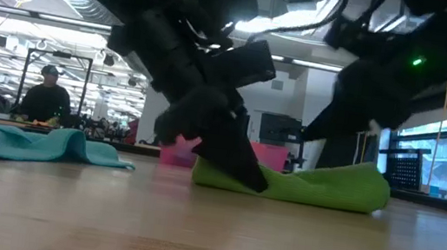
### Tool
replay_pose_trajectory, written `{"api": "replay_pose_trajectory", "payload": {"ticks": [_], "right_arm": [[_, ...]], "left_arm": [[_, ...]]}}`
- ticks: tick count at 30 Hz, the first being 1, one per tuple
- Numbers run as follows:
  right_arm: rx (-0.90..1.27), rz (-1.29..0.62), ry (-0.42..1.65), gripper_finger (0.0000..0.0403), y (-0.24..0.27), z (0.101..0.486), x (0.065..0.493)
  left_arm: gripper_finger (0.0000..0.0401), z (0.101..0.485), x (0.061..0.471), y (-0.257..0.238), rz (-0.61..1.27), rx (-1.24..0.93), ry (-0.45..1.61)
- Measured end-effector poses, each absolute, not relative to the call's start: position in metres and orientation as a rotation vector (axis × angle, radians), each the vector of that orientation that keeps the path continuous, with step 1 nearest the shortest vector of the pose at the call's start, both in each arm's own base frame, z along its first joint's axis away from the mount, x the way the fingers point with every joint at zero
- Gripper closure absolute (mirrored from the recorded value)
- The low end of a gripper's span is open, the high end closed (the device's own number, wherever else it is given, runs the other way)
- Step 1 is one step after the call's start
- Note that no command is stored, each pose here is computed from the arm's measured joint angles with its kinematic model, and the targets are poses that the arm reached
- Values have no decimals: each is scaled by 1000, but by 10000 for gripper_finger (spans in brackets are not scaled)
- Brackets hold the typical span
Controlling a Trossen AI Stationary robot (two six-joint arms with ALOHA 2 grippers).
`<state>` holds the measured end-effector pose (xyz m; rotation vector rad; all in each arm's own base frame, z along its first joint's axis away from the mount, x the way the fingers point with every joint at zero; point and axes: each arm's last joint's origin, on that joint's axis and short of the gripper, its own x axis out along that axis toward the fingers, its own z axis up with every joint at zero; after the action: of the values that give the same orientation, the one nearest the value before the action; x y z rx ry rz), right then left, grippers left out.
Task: Roll microfiber towels into tight, uniform cylinder then place into a basket
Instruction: Roll the green microfiber towel
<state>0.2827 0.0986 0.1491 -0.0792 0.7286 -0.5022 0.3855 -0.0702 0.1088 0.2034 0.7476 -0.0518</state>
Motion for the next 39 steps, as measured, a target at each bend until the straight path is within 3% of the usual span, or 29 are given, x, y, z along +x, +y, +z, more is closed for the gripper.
{"api": "replay_pose_trajectory", "payload": {"ticks": [7, 19, 29, 39], "right_arm": [[-126, -557, 682, 308, 109, 168, 262], [-142, -567, 660, 309, 113, 173, 257], [-165, -559, 667, 309, 113, 173, 257], [-163, -558, 663, 309, 113, 173, 257]], "left_arm": [[401, 115, 388, -52, -140, 16, 752], [401, 158, 386, -25, -253, -67, 636], [401, 158, 385, 27, -151, -239, 640], [401, 154, 383, 28, -130, -260, 686]]}}
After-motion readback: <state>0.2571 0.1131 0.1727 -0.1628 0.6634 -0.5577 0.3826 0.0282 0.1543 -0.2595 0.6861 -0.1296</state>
